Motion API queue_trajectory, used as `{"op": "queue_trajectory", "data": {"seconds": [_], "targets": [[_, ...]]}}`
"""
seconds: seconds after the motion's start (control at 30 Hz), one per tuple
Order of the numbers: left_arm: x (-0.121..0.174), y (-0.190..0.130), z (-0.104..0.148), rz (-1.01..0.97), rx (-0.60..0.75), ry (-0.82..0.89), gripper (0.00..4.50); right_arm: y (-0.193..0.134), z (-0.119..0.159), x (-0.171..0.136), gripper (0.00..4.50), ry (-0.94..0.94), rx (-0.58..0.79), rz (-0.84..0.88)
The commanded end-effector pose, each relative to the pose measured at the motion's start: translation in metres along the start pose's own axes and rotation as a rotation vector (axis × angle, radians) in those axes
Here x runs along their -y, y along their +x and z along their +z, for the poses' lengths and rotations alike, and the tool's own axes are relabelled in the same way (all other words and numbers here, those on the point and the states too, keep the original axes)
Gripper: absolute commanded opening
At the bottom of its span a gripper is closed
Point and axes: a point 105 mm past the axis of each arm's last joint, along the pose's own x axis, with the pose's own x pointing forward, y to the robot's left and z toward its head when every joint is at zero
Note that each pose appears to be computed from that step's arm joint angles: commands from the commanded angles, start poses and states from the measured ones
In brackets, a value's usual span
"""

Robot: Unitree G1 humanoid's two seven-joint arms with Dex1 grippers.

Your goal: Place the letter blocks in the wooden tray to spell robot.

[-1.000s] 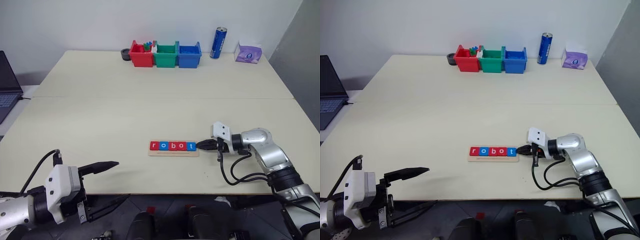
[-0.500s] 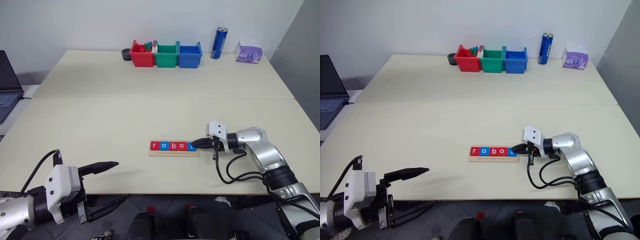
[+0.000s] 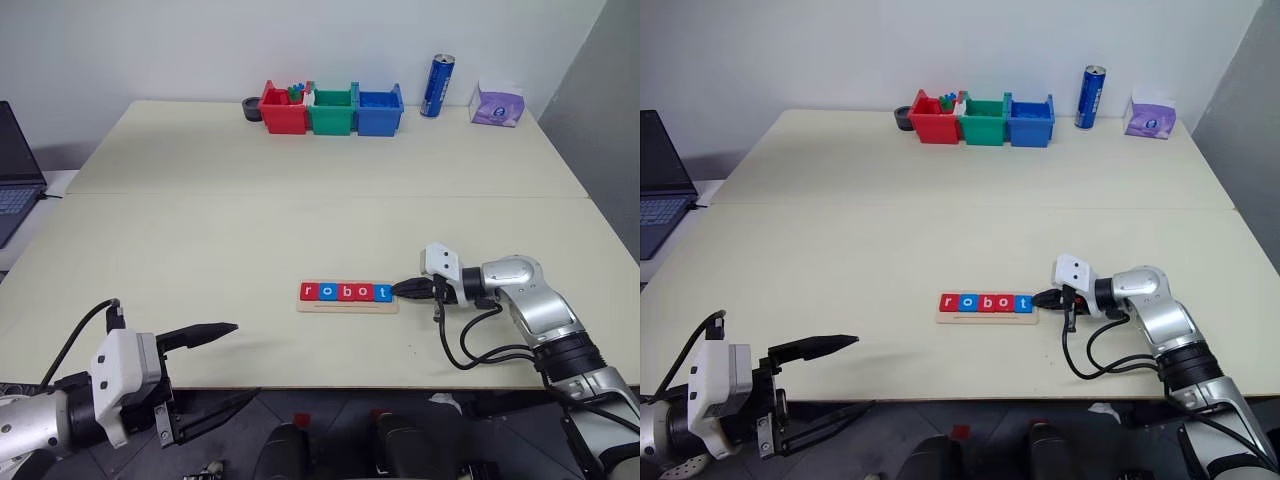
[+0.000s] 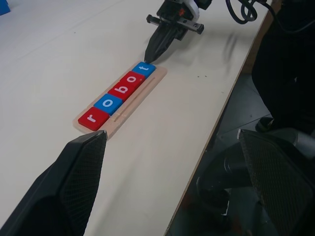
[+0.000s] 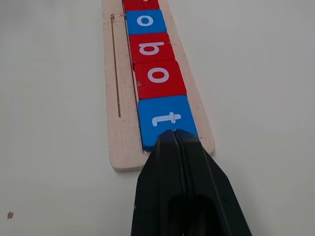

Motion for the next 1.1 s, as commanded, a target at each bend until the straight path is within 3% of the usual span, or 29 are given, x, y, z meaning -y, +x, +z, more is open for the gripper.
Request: {"op": "queue_trajectory", "data": {"seconds": [0.03,0.67,1.1], "targets": [[-0.001,0.000,0.003,-0.007,-0.006,0.021,4.50,0.004,0.007,0.000,0.02,-0.030,0.023,-0.009],[-0.001,0.000,0.002,-0.006,-0.007,0.025,4.50,-0.013,-0.001,0.002,0.02,-0.027,-0.008,-0.007],[-0.001,-0.001,0.003,-0.002,-0.008,0.025,4.50,0.002,0.003,-0.001,0.02,-0.034,0.011,0.003]]}}
